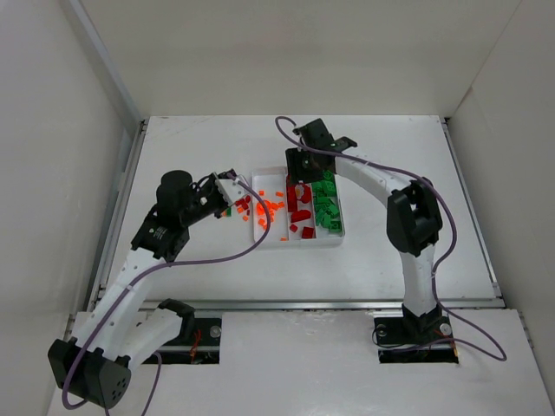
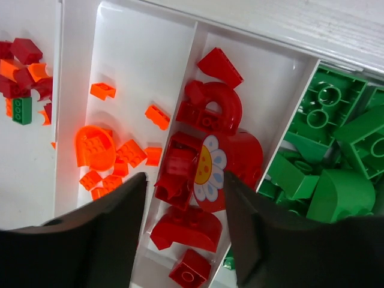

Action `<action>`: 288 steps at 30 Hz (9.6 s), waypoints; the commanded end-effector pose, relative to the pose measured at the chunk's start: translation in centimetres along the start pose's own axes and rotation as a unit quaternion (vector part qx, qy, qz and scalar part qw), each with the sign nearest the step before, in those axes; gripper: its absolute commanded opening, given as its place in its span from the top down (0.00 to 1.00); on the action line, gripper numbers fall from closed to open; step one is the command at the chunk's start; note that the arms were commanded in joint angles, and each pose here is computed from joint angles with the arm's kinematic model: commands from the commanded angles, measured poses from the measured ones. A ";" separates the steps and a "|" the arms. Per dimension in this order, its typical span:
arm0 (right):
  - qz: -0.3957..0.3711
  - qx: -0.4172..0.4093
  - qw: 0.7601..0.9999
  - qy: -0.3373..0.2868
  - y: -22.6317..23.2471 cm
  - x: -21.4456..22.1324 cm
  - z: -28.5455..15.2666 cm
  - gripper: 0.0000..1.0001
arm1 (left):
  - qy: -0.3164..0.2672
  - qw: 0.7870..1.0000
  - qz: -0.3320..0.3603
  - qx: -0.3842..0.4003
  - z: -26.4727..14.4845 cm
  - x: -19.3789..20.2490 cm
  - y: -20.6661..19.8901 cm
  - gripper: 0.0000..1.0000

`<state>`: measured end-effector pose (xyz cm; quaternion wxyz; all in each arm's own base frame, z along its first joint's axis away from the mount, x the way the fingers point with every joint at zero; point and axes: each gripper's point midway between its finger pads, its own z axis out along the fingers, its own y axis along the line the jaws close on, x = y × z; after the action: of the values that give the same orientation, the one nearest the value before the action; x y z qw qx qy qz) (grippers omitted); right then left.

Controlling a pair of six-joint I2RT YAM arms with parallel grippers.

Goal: Sort the legos into containers by color

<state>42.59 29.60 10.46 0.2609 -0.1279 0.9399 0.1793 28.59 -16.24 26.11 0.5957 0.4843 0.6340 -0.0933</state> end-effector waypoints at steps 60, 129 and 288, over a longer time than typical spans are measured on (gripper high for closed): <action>0.030 0.049 0.990 -0.132 -9.3 -4.6 -10.3 0.32 | 0.020 0.932 0.129 0.338 15.9 4.0 -12.6 0.28; -0.012 0.050 0.993 -0.104 -6.5 -6.1 -7.5 0.30 | 0.347 0.881 -0.321 0.015 7.3 24.6 -2.9 0.78; -0.062 -0.050 0.996 -0.044 -6.7 -7.6 -6.6 0.47 | 0.143 0.862 0.214 0.436 7.1 20.3 -6.4 0.71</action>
<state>47.45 22.57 17.25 0.2949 -0.1901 0.9101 0.2206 34.55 -14.37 4.48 0.2728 0.7933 0.5328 -0.1115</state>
